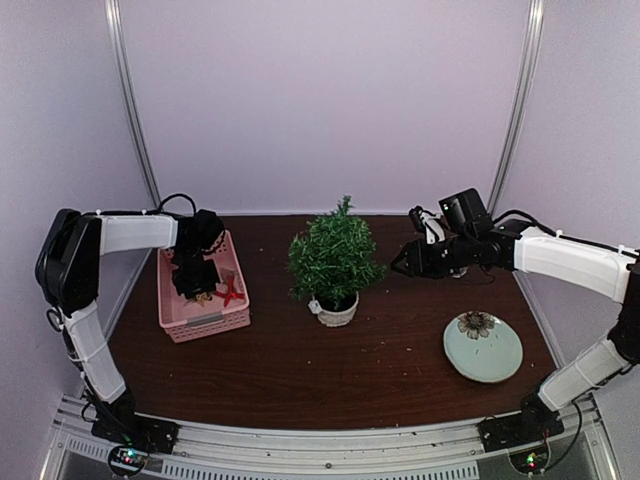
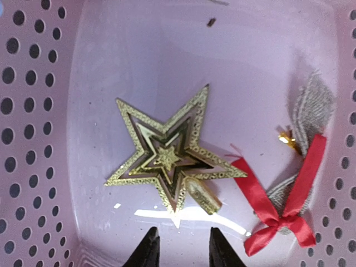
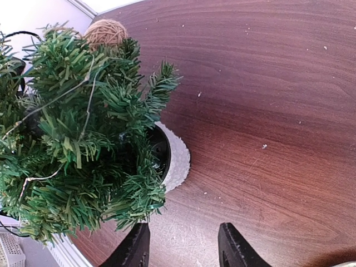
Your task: Decorate the small christmas tree
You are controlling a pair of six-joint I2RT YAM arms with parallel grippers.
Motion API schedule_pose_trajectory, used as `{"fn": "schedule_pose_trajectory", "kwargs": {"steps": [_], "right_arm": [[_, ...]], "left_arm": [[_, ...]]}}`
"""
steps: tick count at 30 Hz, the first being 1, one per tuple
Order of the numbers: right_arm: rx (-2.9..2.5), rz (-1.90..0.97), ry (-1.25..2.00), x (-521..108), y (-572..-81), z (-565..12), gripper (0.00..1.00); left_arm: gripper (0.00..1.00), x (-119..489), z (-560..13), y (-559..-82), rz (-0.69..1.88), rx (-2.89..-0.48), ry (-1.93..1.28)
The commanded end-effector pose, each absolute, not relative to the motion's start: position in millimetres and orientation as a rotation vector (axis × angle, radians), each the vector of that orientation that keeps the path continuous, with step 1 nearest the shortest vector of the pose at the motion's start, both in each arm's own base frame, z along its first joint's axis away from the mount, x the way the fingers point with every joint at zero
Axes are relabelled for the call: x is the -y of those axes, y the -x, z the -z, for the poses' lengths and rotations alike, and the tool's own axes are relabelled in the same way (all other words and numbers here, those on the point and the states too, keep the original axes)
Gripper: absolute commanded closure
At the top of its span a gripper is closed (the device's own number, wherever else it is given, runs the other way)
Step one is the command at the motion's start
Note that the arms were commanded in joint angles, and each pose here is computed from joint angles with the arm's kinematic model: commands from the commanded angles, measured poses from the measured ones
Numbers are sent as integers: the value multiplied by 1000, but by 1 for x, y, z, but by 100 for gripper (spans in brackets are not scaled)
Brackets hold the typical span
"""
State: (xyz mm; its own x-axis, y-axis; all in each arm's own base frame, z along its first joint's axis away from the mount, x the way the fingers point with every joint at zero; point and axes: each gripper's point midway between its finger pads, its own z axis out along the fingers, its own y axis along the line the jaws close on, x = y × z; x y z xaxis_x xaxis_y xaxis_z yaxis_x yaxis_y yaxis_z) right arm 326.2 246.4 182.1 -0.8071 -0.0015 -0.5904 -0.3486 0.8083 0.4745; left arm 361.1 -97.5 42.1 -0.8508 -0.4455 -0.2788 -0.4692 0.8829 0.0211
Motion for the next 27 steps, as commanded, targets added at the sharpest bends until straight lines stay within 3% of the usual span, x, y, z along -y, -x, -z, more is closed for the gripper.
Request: {"fn": "schedule_pose_trajectory", "kwargs": {"steps": [1, 15, 27], "right_arm": [[-2378, -801, 263, -250, -334, -191, 57], [-2380, -816, 249, -252, -335, -191, 57], [-2379, -812, 248, -252, -336, -191, 56]], "left_arm": [[70, 104, -69, -378, -48, -2709, 703], [71, 102, -22, -393, 11, -2708, 919], [78, 88, 1, -354, -90, -2817, 998]]}}
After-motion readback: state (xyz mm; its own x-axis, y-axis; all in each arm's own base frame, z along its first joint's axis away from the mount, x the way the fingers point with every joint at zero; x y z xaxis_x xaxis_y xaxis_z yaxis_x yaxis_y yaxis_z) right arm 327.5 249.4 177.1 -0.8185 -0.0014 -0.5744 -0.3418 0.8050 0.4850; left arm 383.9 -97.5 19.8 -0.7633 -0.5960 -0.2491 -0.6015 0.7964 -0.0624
